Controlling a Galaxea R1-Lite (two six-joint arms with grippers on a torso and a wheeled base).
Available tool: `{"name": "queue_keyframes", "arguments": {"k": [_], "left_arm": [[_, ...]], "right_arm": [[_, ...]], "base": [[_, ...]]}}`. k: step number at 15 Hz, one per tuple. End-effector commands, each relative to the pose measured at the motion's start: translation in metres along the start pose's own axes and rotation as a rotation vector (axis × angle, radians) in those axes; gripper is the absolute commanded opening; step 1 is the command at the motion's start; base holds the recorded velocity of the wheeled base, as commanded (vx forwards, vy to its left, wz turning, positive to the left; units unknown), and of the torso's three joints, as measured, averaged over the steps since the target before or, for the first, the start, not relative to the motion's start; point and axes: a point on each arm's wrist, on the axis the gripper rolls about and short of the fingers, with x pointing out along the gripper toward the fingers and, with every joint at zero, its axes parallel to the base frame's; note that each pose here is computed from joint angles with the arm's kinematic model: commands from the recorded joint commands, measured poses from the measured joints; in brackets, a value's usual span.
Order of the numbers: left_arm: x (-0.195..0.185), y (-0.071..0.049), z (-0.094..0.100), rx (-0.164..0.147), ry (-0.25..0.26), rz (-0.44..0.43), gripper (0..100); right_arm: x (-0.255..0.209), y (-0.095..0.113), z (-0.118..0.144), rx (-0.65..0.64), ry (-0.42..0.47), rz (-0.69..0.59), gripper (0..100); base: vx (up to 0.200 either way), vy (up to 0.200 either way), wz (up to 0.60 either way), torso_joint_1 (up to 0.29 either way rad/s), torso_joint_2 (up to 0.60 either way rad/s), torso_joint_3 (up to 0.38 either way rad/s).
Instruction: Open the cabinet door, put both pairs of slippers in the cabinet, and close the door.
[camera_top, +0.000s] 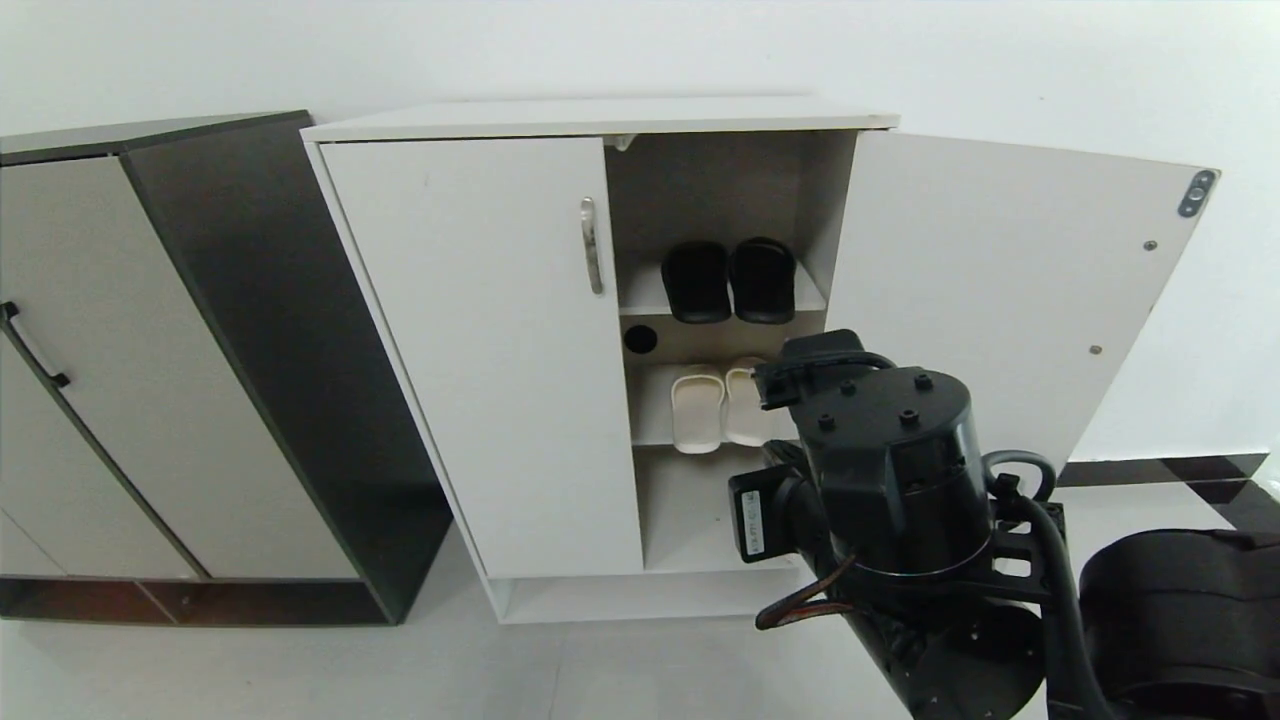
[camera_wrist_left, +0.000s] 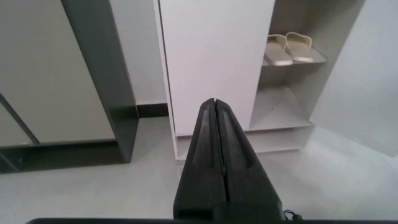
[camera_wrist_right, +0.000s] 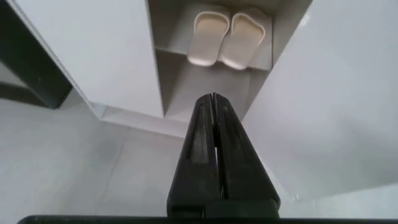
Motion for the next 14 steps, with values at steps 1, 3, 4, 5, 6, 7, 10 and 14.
{"name": "queue_keyframes", "arguments": {"k": [1, 3, 4, 5, 6, 7, 10, 14], "left_arm": [[0.0, 0.0, 0.0, 0.0, -0.001, 0.0, 0], [0.0, 0.0, 0.0, 0.001, -0.001, 0.0, 0], [0.0, 0.0, 0.0, 0.001, -0.001, 0.0, 0], [0.0, 0.0, 0.0, 0.001, -0.001, 0.0, 0], [0.0, 0.0, 0.0, 0.001, -0.001, 0.0, 0], [0.0, 0.0, 0.0, 0.001, -0.001, 0.0, 0], [0.0, 0.0, 0.0, 0.003, -0.001, 0.001, 0], [0.0, 0.0, 0.0, 0.001, -0.001, 0.001, 0]], "right_arm": [[0.0, 0.0, -0.001, -0.001, 0.001, 0.0, 0], [0.001, -0.001, -0.004, -0.008, 0.009, -0.004, 0], [0.001, -0.001, -0.003, -0.006, 0.009, -0.006, 0], [0.001, -0.002, -0.003, -0.006, 0.009, -0.006, 0], [0.002, -0.002, -0.003, -0.007, 0.009, -0.009, 0], [0.002, -0.003, -0.003, -0.007, 0.009, -0.01, 0], [0.006, -0.006, -0.003, -0.007, 0.012, -0.026, 0], [0.01, -0.011, -0.006, -0.015, 0.023, -0.041, 0]], "base": [[-0.2, 0.0, 0.0, 0.002, 0.0, 0.007], [0.0, 0.0, 0.0, 0.0, 0.0, 0.0], [0.0, 0.0, 0.0, 0.0, 0.0, 0.0], [0.0, 0.0, 0.0, 0.0, 0.0, 0.0], [0.0, 0.0, 0.0, 0.0, 0.0, 0.0], [0.0, 0.0, 0.0, 0.0, 0.0, 0.0], [0.0, 0.0, 0.0, 0.0, 0.0, 0.0], [0.0, 0.0, 0.0, 0.0, 0.0, 0.0]]}}
